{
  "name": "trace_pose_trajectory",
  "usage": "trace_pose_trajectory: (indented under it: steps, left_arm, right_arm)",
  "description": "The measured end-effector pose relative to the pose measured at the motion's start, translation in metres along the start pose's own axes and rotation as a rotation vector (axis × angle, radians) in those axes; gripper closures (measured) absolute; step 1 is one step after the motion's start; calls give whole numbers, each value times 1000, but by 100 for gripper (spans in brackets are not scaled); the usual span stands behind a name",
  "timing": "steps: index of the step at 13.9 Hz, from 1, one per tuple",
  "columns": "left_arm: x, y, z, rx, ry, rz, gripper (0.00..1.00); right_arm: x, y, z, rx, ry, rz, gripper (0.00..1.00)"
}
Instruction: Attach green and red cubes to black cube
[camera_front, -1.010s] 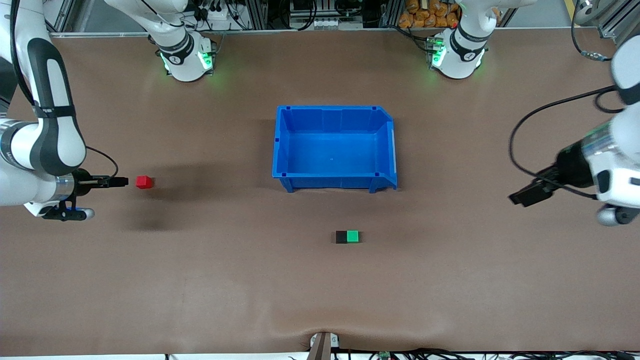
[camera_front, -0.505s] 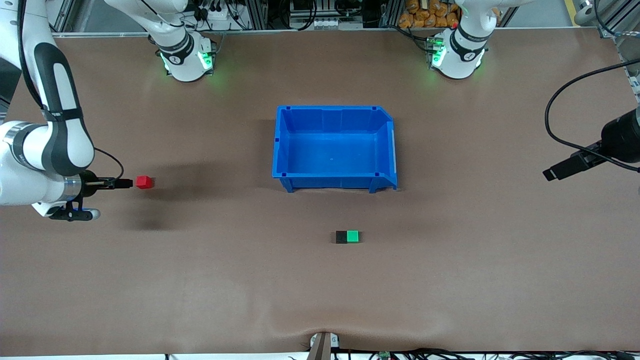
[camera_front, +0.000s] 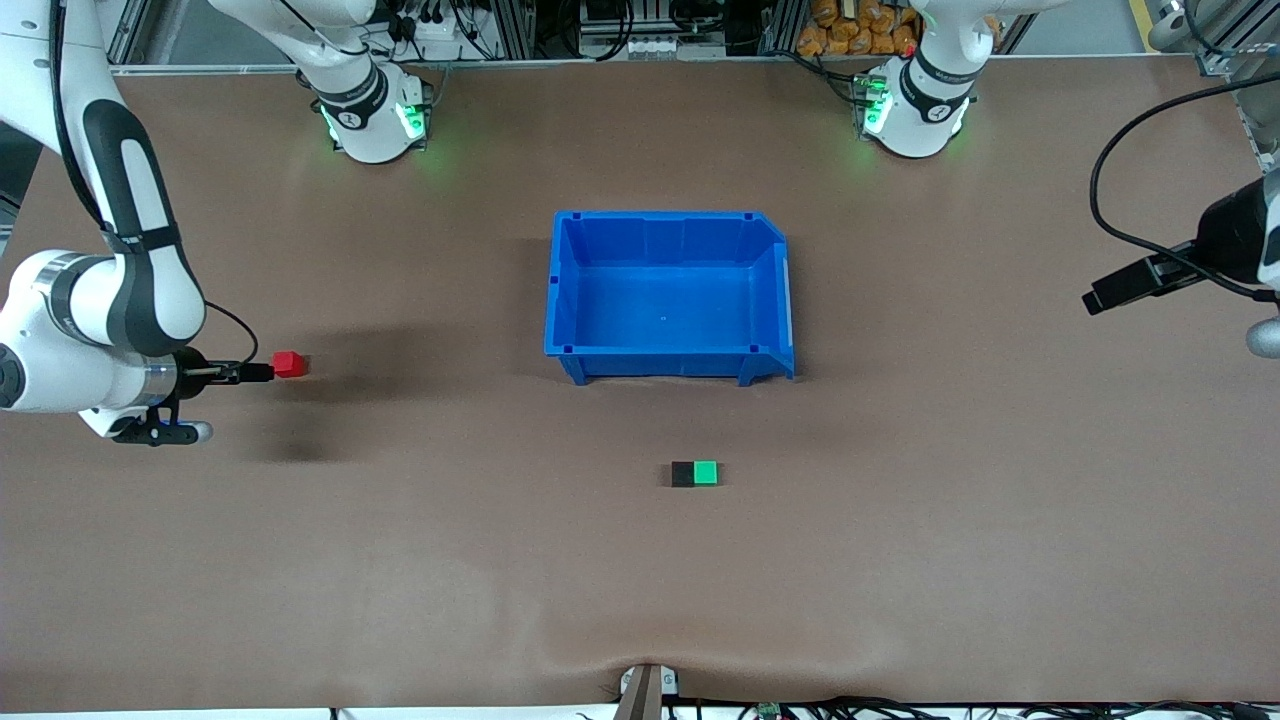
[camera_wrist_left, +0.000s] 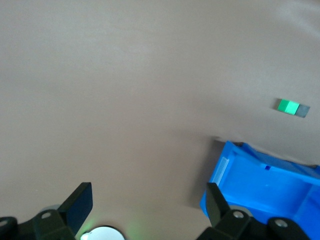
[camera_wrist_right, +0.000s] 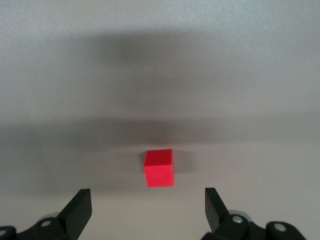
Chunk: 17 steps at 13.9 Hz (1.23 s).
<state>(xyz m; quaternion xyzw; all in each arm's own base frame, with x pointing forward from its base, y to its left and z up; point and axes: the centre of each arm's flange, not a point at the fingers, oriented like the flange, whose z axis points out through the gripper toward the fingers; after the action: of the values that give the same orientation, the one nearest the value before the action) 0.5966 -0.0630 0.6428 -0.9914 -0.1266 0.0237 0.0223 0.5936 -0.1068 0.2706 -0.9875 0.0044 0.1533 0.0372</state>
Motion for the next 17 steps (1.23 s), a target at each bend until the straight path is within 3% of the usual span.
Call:
trace_pose_trajectory:
  steps: [4,10,17]
  left_arm:
    - [-18,42,3,32,5,83,0]
    - [-11,23,1,32,9,49,0]
    - [-21,6,-9,41,8,79,0]
  right_arm:
    - [-1,1,15,-3,7,-20,0]
    - [1,3,41,-11,30,-19,0]
    - [3,4,63,-12,19,-18,0]
